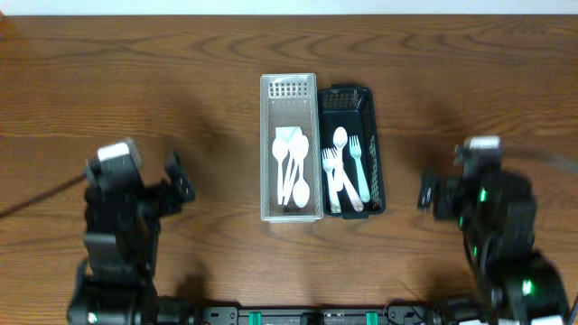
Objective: Pack container
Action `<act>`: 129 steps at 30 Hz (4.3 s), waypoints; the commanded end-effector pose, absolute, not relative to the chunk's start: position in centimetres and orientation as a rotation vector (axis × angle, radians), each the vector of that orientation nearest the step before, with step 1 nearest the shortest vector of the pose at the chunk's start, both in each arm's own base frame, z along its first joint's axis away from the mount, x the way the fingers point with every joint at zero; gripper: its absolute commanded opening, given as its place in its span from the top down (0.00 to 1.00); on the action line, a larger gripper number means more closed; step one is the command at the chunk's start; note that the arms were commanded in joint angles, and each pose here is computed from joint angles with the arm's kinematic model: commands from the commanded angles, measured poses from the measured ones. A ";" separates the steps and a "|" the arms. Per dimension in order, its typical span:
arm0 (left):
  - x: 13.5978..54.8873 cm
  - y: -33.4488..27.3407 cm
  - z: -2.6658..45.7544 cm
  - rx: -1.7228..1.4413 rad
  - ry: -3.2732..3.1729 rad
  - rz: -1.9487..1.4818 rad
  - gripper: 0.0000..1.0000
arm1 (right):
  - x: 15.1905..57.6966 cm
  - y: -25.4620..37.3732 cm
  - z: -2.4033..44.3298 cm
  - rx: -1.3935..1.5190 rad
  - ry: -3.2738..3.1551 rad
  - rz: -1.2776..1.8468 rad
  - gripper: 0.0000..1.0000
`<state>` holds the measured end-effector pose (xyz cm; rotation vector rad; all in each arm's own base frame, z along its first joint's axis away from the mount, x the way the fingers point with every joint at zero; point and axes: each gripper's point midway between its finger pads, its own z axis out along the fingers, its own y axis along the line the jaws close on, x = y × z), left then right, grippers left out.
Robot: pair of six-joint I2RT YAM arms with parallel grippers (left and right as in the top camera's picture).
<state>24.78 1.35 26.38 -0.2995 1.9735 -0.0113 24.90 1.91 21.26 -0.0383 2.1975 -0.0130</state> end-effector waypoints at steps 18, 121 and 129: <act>23.3 4.7 19.4 -0.383 1.934 0.202 0.02 | 22.3 0.1 16.8 0.042 1.997 -0.081 0.01; 20.8 0.5 17.6 -0.123 1.912 -0.014 0.02 | 24.5 1.8 16.0 -0.033 1.630 0.010 0.01; 23.3 -2.3 17.5 0.136 1.703 -0.042 0.02 | 24.5 1.8 16.0 -0.033 1.631 0.009 0.01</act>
